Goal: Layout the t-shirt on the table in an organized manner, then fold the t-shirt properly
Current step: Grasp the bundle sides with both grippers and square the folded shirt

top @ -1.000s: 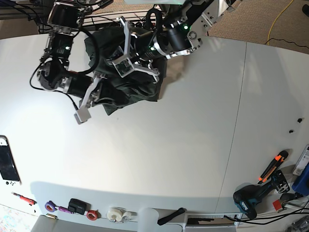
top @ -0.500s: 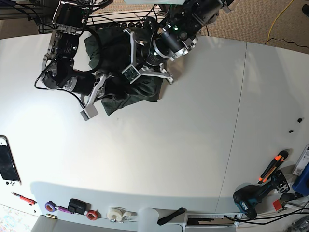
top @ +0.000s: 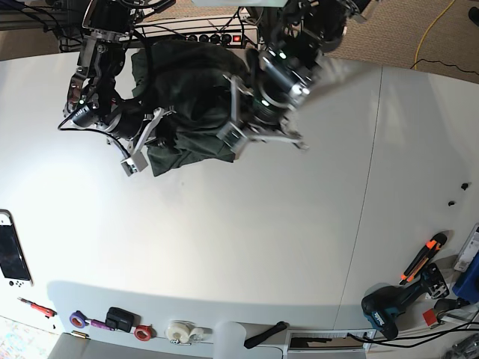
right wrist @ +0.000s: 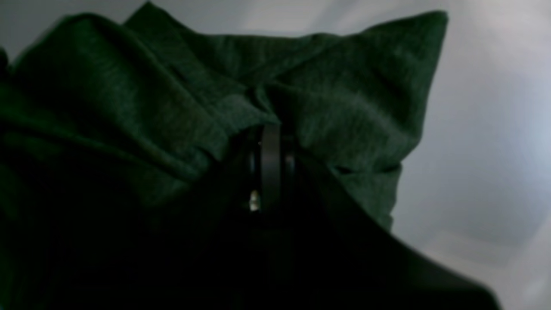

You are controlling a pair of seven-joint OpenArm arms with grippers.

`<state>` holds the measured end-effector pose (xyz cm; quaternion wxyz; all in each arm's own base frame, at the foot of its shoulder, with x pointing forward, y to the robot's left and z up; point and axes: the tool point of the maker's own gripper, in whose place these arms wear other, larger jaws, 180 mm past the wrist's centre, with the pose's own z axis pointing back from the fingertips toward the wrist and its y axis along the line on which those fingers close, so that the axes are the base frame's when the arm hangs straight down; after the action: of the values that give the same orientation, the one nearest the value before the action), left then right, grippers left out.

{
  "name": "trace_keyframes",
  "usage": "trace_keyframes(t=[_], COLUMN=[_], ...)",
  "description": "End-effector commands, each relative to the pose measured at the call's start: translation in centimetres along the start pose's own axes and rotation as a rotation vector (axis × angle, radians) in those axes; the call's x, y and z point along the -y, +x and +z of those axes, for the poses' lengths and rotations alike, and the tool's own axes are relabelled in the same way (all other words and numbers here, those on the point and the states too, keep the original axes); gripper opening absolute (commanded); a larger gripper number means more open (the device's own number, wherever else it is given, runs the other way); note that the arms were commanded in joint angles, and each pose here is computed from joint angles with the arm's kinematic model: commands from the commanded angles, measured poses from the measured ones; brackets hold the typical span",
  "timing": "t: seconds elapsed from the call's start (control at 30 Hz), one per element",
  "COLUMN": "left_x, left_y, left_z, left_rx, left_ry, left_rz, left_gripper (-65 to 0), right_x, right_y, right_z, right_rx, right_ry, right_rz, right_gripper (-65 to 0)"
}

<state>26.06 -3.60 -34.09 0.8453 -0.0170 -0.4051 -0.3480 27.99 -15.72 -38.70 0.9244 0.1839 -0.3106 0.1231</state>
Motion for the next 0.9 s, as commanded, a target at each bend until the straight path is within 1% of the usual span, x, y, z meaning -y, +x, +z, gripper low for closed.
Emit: trace_keyframes(t=[0.0, 0.07, 0.13, 0.23, 0.27, 0.3, 0.37, 0.4, 0.43, 0.47, 0.5, 0.53, 0.6, 0.77, 0.87], left_x=[-1.3, -3.0, -4.3, -4.6, -4.6, -4.6, -4.7, -4.6, -4.7, -4.7, -4.7, -4.6, -4.6, -4.6, -4.0], left_y=[1.2, 1.3, 1.6, 2.4, 2.6, 2.6, 2.4, 2.3, 2.2, 2.2, 2.3, 2.3, 2.4, 2.4, 2.7], left_z=[0.1, 0.0, -0.1, -0.1, 0.0, 0.1, 0.2, 0.3, 0.3, 0.3, 0.3, 0.3, 0.3, 0.4, 0.5], left_rx=[0.041, 0.048, 0.065, 0.102, 0.114, 0.123, 0.125, 0.126, 0.126, 0.128, 0.129, 0.13, 0.131, 0.133, 0.147], left_ry=[0.029, 0.05, 0.048, -0.04, -0.066, -0.091, -0.122, -0.135, -0.143, -0.146, -0.148, -0.149, -0.149, -0.154, -0.19], left_rz=[0.032, 0.079, 0.127, 0.173, 0.194, 0.212, 0.238, 0.246, 0.259, 0.267, 0.268, 0.267, 0.266, 0.269, 0.267], left_gripper=[-65.0, -65.0, -65.0, -65.0, -65.0, -65.0, -65.0, -65.0, -65.0, -65.0, -65.0, -65.0, -65.0, -65.0, -65.0], right_x=[0.7, 0.8, 0.9, 0.8, 0.3, -0.6, -2.9, -3.7, -4.4, -5.1, -5.5, -5.9, -6.3, -6.3, -5.2], right_y=[1.2, 2.4, 3.7, 5.9, 6.8, 7.4, 8.5, 8.7, 8.6, 8.2, 7.4, 7.0, 7.0, 5.7, 3.9], right_z=[0.4, 0.5, 0.6, 0.8, 1.0, 1.1, 1.8, 2.2, 2.4, 2.5, 2.4, 2.4, 2.4, 2.1, 1.5], right_rx=[0.033, 0.09, 0.136, 0.186, 0.21, 0.232, 0.278, 0.287, 0.281, 0.255, 0.213, 0.19, 0.201, 0.17, 0.1], right_ry=[-0.032, -0.035, -0.038, -0.027, 0.002, 0.054, 0.19, 0.245, 0.292, 0.329, 0.354, 0.372, 0.391, 0.384, 0.317], right_rz=[0.011, 0.008, 0.012, 0.023, 0.022, 0.032, 0.061, 0.046, 0.035, 0.031, 0.034, 0.034, 0.025, 0.009, 0.018], right_gripper=[-65.0, -65.0, -65.0, -65.0, -65.0, -65.0, -65.0, -65.0, -65.0, -65.0, -65.0, -65.0, -65.0, -65.0, -65.0])
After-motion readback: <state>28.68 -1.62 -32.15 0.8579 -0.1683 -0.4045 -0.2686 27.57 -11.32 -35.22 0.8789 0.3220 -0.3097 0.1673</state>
